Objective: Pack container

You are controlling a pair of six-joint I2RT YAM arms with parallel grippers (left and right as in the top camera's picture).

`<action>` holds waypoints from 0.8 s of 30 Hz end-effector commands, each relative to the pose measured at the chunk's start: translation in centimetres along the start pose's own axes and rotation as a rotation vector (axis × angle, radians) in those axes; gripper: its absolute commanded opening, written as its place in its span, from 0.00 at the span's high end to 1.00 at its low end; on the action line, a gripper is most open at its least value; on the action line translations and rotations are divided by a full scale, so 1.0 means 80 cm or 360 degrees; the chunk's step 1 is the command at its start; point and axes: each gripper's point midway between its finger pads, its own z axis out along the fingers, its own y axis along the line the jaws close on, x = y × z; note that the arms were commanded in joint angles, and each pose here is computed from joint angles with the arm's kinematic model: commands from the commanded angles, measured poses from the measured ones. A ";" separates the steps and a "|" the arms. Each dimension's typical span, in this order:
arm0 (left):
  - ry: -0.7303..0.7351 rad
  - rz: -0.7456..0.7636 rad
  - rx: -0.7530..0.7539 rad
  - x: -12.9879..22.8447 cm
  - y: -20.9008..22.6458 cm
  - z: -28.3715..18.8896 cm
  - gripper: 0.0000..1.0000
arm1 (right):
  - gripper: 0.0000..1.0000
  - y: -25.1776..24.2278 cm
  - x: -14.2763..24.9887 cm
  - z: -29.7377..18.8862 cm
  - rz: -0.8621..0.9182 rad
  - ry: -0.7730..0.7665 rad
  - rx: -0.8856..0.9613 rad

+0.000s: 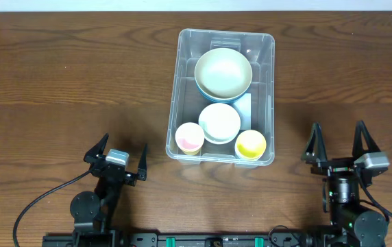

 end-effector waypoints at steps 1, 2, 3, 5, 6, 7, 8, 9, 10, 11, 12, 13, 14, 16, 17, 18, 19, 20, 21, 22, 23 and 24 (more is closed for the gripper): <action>0.0073 0.0004 0.0014 0.020 -0.003 0.001 0.02 | 0.01 -0.005 0.008 -0.007 0.0032 -0.0033 0.0024; 0.0073 0.0004 0.0014 0.020 -0.003 0.001 0.02 | 0.01 -0.005 0.011 -0.009 0.0031 -0.0040 0.0022; 0.0073 0.0004 0.0014 0.020 -0.003 0.001 0.02 | 0.01 -0.006 0.013 -0.011 0.0031 -0.0047 0.0020; 0.0073 0.0004 0.0014 0.020 -0.003 0.001 0.02 | 0.01 -0.007 0.019 -0.011 0.0031 -0.0042 0.0021; 0.0073 0.0004 0.0014 0.020 -0.003 0.001 0.02 | 0.01 -0.008 0.022 -0.011 0.0032 -0.0034 0.0023; 0.0073 0.0004 0.0014 0.020 -0.003 0.001 0.02 | 0.01 -0.008 0.025 -0.011 0.0031 -0.0028 0.0025; 0.0073 0.0004 0.0014 0.020 -0.003 0.001 0.02 | 0.01 -0.009 0.028 -0.011 0.0032 -0.0021 0.0026; 0.0073 0.0004 0.0014 0.020 -0.003 0.001 0.02 | 0.01 -0.010 0.031 -0.011 0.0032 -0.0011 0.0029; 0.0073 0.0004 0.0014 0.020 -0.003 0.001 0.02 | 0.01 -0.011 0.036 -0.011 0.0022 0.0001 0.0032; 0.0073 0.0004 0.0014 0.020 -0.003 0.001 0.02 | 0.01 -0.012 0.042 -0.011 0.0005 0.0017 0.0036; 0.0073 0.0004 0.0014 0.020 -0.003 0.001 0.02 | 0.01 -0.014 0.049 -0.011 -0.0005 0.0033 0.0040; 0.0073 0.0003 0.0014 0.020 -0.003 0.001 0.02 | 0.01 -0.015 0.056 -0.012 -0.0013 0.0052 0.0044; 0.0073 0.0004 0.0014 0.020 -0.003 0.001 0.02 | 0.01 -0.018 0.064 -0.012 -0.0018 0.0092 0.0061; 0.0073 0.0004 0.0014 0.020 -0.003 0.001 0.02 | 0.01 -0.019 0.072 -0.013 -0.0036 0.0133 0.0061; 0.0073 0.0004 0.0014 0.020 -0.003 0.001 0.02 | 0.01 -0.016 0.074 -0.013 -0.0073 0.0147 0.0038; 0.0073 0.0004 0.0014 0.020 -0.003 0.001 0.02 | 0.01 -0.012 0.075 -0.013 -0.0127 0.0155 0.0005; 0.0073 0.0004 0.0014 0.020 -0.003 0.001 0.02 | 0.01 -0.008 0.077 -0.013 -0.0182 0.0163 -0.0031; 0.0073 0.0004 0.0014 0.020 -0.003 0.001 0.02 | 0.01 -0.005 0.080 -0.013 -0.0239 0.0178 -0.0060; 0.0073 0.0004 0.0014 0.020 -0.003 0.001 0.02 | 0.01 -0.005 0.084 -0.014 -0.0264 0.0199 -0.0060; 0.0073 0.0004 0.0014 0.020 -0.003 0.001 0.02 | 0.01 -0.007 0.089 -0.015 -0.0268 0.0226 -0.0055; 0.0073 0.0003 0.0014 0.020 -0.003 0.001 0.02 | 0.01 -0.008 0.096 -0.016 -0.0268 0.0265 -0.0051; 0.0073 0.0004 0.0014 0.020 -0.003 0.001 0.02 | 0.01 -0.010 0.104 -0.017 -0.0265 0.0303 -0.0046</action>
